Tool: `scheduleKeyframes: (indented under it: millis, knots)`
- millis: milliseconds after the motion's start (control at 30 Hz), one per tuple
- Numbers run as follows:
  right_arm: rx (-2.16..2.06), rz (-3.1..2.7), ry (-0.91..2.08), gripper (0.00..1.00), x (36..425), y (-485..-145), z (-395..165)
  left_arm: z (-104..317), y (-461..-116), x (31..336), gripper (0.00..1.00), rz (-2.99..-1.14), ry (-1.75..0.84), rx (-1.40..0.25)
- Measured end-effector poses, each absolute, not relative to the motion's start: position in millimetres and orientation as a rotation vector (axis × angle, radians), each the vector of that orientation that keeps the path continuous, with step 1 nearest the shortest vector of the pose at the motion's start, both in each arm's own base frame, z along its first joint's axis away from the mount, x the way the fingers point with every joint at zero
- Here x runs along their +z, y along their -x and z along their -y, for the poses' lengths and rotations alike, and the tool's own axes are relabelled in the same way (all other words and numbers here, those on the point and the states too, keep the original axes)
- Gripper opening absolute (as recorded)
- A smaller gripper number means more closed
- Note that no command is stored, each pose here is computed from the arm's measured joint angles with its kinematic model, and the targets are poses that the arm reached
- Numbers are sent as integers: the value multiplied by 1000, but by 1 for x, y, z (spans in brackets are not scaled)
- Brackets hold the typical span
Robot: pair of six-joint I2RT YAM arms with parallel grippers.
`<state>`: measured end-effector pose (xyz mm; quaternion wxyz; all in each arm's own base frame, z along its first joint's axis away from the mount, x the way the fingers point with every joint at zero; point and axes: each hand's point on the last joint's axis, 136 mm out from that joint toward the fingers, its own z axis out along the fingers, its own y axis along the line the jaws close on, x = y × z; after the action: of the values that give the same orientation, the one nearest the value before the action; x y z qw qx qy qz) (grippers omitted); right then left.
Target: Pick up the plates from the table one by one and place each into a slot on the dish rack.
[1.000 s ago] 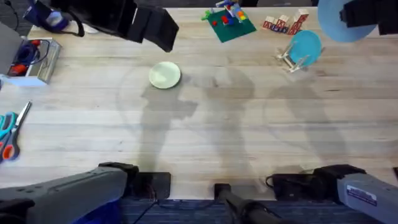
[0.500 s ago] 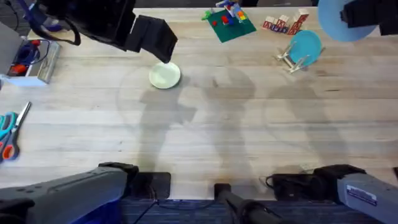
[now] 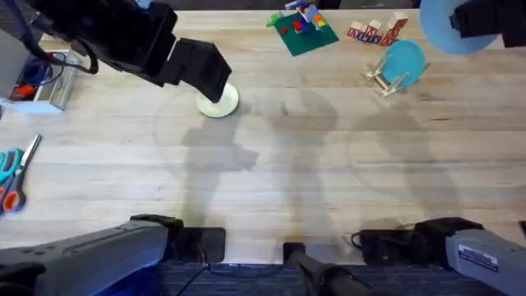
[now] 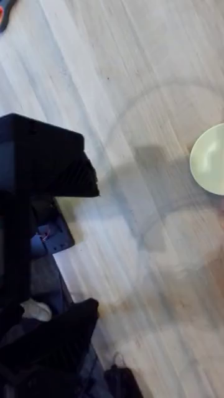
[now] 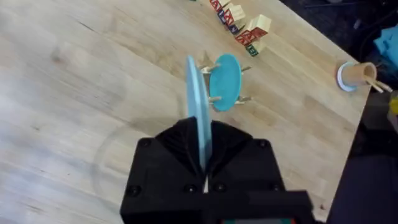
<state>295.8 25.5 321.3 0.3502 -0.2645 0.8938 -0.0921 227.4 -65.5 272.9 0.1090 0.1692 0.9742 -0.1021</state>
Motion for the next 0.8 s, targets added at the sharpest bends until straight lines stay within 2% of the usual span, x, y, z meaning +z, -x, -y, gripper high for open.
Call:
scheduleKeyframes:
  millis: [567, 800]
  knots:
    - [-299, -2228, 749, 37, 333, -308, -25, 66, -227, 273, 994, -2865, -498, -300]
    - [-343, -2235, 697, 36, 336, -311, -6, 66, -227, 273, 994, -2864, -498, -300]
